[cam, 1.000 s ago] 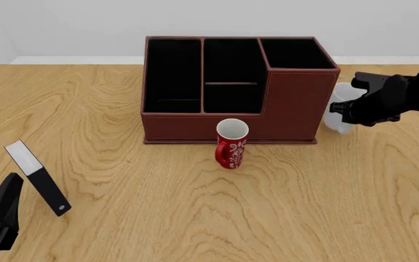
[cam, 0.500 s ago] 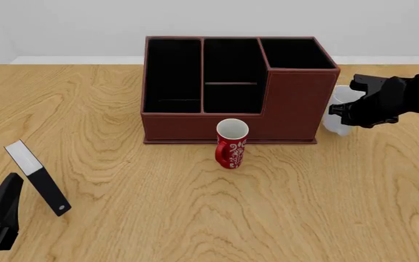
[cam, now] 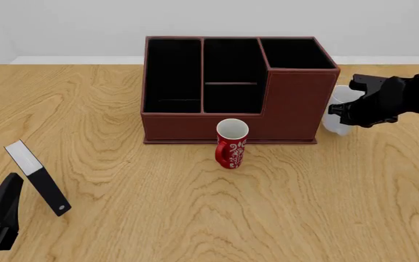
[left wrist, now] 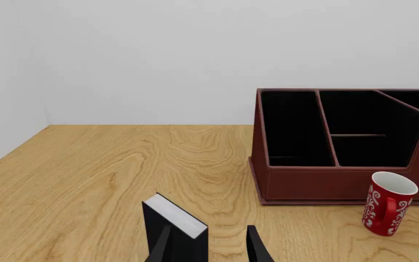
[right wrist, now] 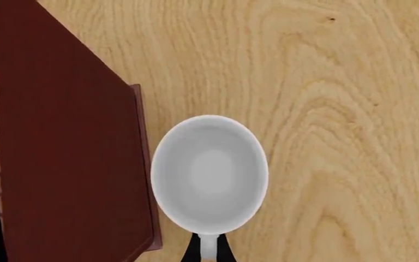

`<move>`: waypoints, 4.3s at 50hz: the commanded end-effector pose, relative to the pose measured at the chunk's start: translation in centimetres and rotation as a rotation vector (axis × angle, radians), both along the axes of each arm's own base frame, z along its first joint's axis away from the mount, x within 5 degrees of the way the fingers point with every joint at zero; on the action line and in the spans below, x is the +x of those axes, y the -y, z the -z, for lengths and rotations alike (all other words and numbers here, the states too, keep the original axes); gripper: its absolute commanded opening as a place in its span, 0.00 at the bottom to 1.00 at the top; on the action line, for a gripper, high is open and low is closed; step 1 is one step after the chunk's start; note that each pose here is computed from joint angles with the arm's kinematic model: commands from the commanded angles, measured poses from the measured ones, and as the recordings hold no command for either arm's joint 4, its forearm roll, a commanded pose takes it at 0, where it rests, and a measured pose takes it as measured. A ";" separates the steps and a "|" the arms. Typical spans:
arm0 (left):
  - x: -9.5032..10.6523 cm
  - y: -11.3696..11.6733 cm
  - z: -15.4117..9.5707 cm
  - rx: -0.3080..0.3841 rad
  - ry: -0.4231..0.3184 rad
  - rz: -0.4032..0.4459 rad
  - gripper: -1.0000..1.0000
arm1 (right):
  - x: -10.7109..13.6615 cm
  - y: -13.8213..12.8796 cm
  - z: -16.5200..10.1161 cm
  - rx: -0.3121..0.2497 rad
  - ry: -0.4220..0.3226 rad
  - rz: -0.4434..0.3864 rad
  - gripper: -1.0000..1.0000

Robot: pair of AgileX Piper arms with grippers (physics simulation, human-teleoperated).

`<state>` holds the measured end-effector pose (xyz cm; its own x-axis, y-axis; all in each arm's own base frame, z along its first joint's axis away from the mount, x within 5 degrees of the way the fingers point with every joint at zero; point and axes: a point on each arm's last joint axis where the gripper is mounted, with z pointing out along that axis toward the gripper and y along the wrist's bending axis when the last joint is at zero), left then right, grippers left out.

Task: Pick up the white mug and place it to the right of the caddy.

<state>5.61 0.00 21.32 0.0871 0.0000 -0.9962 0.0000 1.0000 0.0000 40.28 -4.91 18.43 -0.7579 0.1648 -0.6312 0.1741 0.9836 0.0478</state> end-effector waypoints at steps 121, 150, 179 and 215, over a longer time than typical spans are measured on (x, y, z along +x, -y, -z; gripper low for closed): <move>0.0 0.0 0.0 0.000 0.000 0.000 1.00 | -1.5 -0.3 2.4 0.019 -0.042 0.020 1.00; 0.0 0.0 0.0 0.000 0.000 0.000 1.00 | -2.3 -0.4 2.6 0.017 -0.043 0.017 1.00; 0.0 0.0 0.0 0.000 0.000 0.000 1.00 | -4.1 -1.4 1.7 0.019 -0.021 0.001 1.00; 0.0 0.0 0.0 0.000 0.000 0.000 1.00 | -7.2 -1.5 -1.5 0.004 0.056 -0.002 1.00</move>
